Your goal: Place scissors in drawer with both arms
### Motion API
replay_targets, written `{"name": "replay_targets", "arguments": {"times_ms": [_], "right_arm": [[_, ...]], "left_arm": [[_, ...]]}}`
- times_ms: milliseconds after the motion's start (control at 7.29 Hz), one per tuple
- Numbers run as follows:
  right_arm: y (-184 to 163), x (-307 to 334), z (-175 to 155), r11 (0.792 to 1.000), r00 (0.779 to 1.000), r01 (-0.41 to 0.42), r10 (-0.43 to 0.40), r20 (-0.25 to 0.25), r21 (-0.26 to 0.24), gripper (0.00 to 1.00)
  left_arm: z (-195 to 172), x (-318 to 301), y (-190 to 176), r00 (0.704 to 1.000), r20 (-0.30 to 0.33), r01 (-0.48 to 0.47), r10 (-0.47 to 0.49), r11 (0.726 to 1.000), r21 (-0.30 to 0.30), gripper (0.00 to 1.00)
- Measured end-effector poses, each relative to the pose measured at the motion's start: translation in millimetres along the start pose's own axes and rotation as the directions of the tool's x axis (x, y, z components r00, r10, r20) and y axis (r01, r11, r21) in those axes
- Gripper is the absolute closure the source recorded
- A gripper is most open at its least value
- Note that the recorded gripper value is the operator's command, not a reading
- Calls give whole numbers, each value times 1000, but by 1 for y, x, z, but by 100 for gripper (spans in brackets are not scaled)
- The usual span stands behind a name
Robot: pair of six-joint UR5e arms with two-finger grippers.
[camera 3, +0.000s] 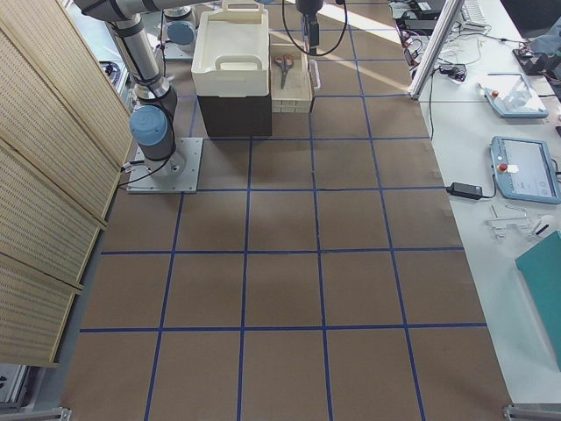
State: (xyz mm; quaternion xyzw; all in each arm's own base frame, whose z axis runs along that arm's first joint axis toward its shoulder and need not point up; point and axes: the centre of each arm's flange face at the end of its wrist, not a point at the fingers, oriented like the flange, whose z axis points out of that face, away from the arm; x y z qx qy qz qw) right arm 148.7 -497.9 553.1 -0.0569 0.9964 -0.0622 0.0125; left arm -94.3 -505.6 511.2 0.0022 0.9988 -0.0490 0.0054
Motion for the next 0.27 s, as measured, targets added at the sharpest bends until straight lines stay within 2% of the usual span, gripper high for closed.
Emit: {"name": "replay_targets", "arguments": {"times_ms": [274], "right_arm": [[0,0,0,1000,1000,0,0,0,1,0]], "left_arm": [[-1,0,2,1000,-4,1,-1,1000,0,0]]}}
